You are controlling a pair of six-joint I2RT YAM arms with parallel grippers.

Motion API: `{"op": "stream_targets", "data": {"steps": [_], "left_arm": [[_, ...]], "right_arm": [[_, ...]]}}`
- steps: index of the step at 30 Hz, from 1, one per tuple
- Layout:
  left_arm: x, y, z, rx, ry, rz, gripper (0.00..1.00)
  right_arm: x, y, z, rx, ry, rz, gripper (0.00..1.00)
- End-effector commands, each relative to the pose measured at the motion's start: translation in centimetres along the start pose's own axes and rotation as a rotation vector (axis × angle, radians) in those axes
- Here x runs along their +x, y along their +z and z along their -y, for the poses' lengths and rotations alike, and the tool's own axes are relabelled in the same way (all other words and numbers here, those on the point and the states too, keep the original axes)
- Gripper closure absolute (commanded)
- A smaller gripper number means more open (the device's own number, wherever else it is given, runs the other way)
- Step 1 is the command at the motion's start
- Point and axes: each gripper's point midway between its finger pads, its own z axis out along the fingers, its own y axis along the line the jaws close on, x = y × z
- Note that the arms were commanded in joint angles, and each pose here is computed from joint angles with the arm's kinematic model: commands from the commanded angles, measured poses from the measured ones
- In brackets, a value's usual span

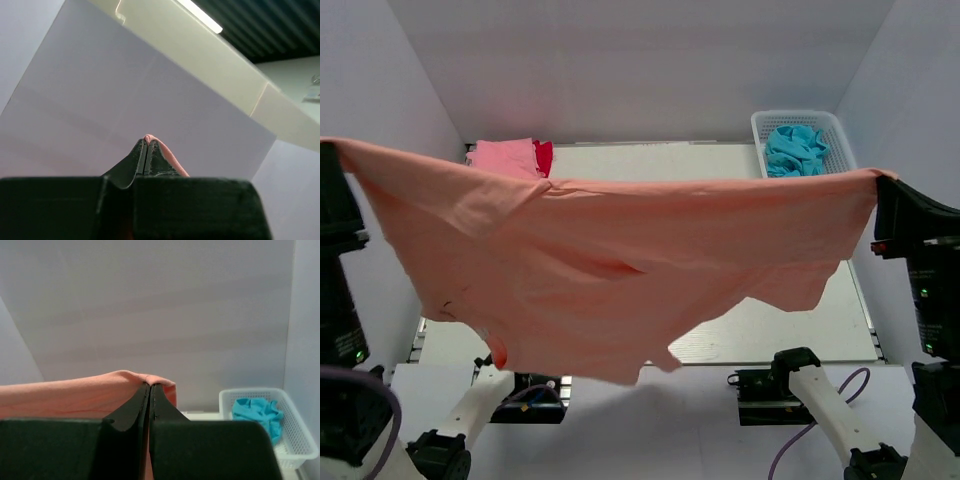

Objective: Fold and stack the t-shirts
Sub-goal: Flatten out the tshirt

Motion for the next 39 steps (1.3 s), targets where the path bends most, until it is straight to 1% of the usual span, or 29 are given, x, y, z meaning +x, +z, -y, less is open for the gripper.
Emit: {"op": "stream_targets", "data": {"steps": [1, 3, 4, 5, 6, 7, 8, 10, 11, 15, 16, 18, 19, 21, 23, 24, 25, 26, 27, 28, 29, 32, 33, 34, 35, 36, 37, 38, 39], "left_arm": [[9.8, 3.3, -4.0, -0.105, 0.050, -0.215, 1.00], [13.8, 3.7, -5.9, -0.155, 0.050, -0.293, 1.00], [17.7, 3.8, -8.1, -0.207, 0.066, -0.361, 1.00], [19.6, 3.9, -9.1, -0.221, 0.074, -0.386, 1.00], [21.8, 3.8, -10.1, -0.235, 0.074, -0.425, 1.00], [25.9, 2.8, -12.5, -0.276, 0.097, -0.499, 1.00], [27.9, 3.2, -13.5, -0.280, 0.091, -0.506, 1.00], [33.8, 1.2, -16.5, -0.300, 0.105, -0.612, 1.00], [36.3, 1.4, -17.1, -0.280, 0.096, -0.633, 1.00], [44.4, -0.9, -22.8, -0.403, 0.139, -0.794, 1.00], [48.3, -2.2, -25.5, -0.464, 0.169, -0.875, 1.00], [51.3, -2.1, -27.1, -0.491, 0.182, -0.921, 1.00], [54.7, -3.4, -29.3, -0.531, 0.201, -0.987, 1.00], [57.0, -2.5, -30.6, -0.539, 0.219, -0.997, 1.00], [60.7, -2.0, -32.5, -0.560, 0.229, -1.031, 1.00], [61.9, -1.7, -33.1, -0.558, 0.240, -1.041, 1.00], [63.1, -1.7, -33.5, -0.562, 0.240, -1.063, 1.00], [63.7, 0.6, -33.0, -0.535, 0.224, -1.036, 1.00], [64.8, 0.9, -33.5, -0.539, 0.226, -1.043, 1.00], [67.4, -0.8, -35.4, -0.571, 0.241, -1.096, 1.00], [67.7, 1.9, -34.8, -0.537, 0.237, -1.052, 1.00], [70.4, 3.0, -36.8, -0.555, 0.256, -1.059, 1.00], [70.9, 3.3, -37.1, -0.557, 0.257, -1.062, 1.00], [71.4, 3.4, -37.3, -0.559, 0.258, -1.066, 0.98], [71.4, 4.5, -37.0, -0.553, 0.255, -1.056, 0.84], [71.9, 4.1, -37.9, -0.559, 0.251, -1.071, 0.35], [72.1, 4.0, -37.5, -0.542, 0.236, -1.085, 0.07], [72.2, 4.0, -37.3, -0.531, 0.227, -1.093, 0.00], [71.6, 3.9, -37.4, -0.531, 0.220, -1.098, 0.00]], "right_arm": [[4.4, 1.5, 1.1, 0.054, 0.042, -0.106, 1.00], [8.3, 2.2, 1.6, 0.083, 0.092, -0.189, 1.00], [9.5, 2.4, 1.8, 0.091, 0.106, -0.212, 1.00], [14.1, 2.8, 2.5, 0.115, 0.111, -0.314, 1.00], [15.4, 3.1, 2.6, 0.125, 0.151, -0.337, 1.00], [17.0, 3.2, 2.7, 0.129, 0.156, -0.371, 1.00], [21.5, 3.0, 3.4, 0.154, 0.165, -0.473, 1.00], [25.2, 3.1, 3.1, 0.142, 0.217, -0.540, 1.00], [28.4, 2.9, 3.3, 0.149, 0.228, -0.617, 1.00], [35.5, 3.1, 5.1, 0.219, 0.220, -0.746, 1.00], [37.4, 3.3, 5.4, 0.235, 0.216, -0.793, 1.00], [40.8, 4.0, 6.1, 0.254, 0.210, -0.861, 1.00], [41.6, 4.1, 6.2, 0.258, 0.208, -0.879, 1.00], [44.5, 5.1, 6.9, 0.288, 0.199, -0.932, 1.00], [45.0, 6.5, 7.7, 0.319, 0.181, -0.924, 1.00], [47.5, 7.0, 8.4, 0.348, 0.167, -0.981, 1.00], [47.2, 8.4, 8.5, 0.351, 0.161, -0.963, 1.00], [48.7, 8.8, 9.2, 0.376, 0.148, -0.993, 1.00], [50.7, 8.9, 9.8, 0.399, 0.141, -1.037, 1.00], [50.8, 11.4, 9.9, 0.398, 0.142, -1.016, 1.00], [51.3, 11.8, 10.5, 0.425, 0.134, -1.021, 1.00], [54.1, 14.3, 12.3, 0.507, 0.124, -1.066, 1.00], [53.7, 15.8, 12.4, 0.515, 0.120, -1.061, 1.00], [57.3, 14.8, 13.5, 0.552, 0.096, -1.140, 1.00], [55.7, 17.5, 13.6, 0.561, 0.101, -1.100, 0.81], [57.5, 16.3, 14.3, 0.596, 0.079, -1.163, 0.69], [58.3, 16.1, 14.7, 0.611, 0.062, -1.186, 0.53], [57.9, 16.6, 14.8, 0.604, 0.060, -1.190, 0.30], [57.9, 16.5, 14.6, 0.582, 0.058, -1.203, 0.25]]}}
